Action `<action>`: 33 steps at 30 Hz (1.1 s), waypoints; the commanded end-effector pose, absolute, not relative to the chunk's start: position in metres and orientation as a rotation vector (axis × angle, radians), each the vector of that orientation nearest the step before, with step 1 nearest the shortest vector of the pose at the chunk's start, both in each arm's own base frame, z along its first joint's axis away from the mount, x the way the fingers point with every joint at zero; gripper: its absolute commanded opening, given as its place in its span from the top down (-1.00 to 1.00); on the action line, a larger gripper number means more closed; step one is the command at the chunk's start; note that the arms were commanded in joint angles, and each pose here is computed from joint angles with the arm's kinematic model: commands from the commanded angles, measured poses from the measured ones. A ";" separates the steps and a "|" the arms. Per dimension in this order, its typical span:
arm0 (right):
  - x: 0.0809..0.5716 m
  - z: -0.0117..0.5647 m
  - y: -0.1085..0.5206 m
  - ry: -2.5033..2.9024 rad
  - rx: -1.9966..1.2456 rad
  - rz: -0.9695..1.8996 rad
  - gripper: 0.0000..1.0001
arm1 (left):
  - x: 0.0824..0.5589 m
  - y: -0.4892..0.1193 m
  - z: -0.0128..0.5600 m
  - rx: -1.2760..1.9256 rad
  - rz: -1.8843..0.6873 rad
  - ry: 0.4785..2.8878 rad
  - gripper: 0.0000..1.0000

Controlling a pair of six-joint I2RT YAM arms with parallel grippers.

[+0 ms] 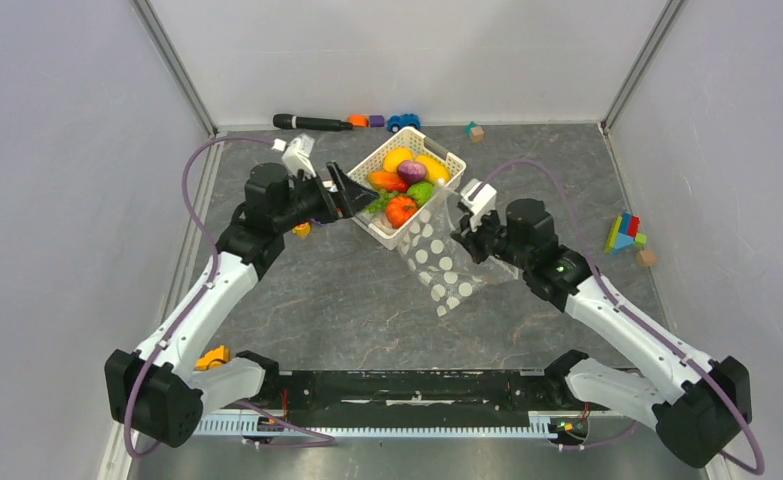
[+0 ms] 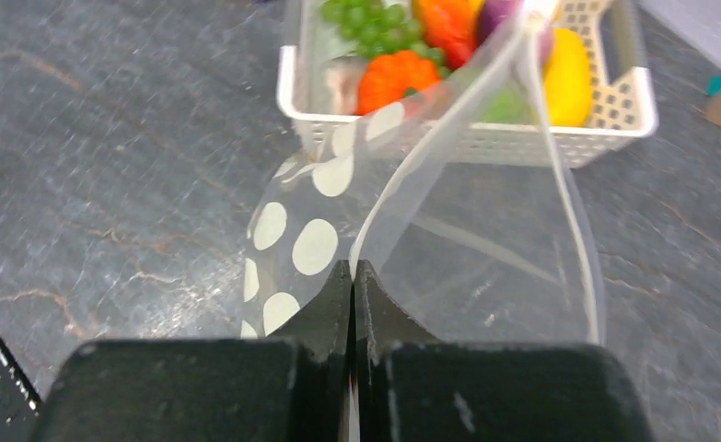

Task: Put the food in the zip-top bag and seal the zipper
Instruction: Open the zipper of the food storage bag at the center of the board.

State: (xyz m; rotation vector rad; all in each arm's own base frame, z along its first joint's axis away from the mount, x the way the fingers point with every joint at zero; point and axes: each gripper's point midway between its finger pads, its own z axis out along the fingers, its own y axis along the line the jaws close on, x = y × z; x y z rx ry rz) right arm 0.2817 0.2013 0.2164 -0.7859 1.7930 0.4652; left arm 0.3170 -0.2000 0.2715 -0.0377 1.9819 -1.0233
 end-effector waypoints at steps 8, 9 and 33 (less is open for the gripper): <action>0.262 0.248 0.279 1.599 -0.913 0.589 1.00 | 0.282 -0.300 0.301 0.017 -1.201 1.981 -0.99; 0.262 0.250 0.282 1.599 -0.893 0.594 1.00 | 0.282 -0.304 0.300 0.004 -1.201 1.984 -0.99; 0.248 0.256 0.321 1.520 -0.901 0.629 0.99 | 0.289 -0.317 0.250 -0.090 -1.008 2.160 0.12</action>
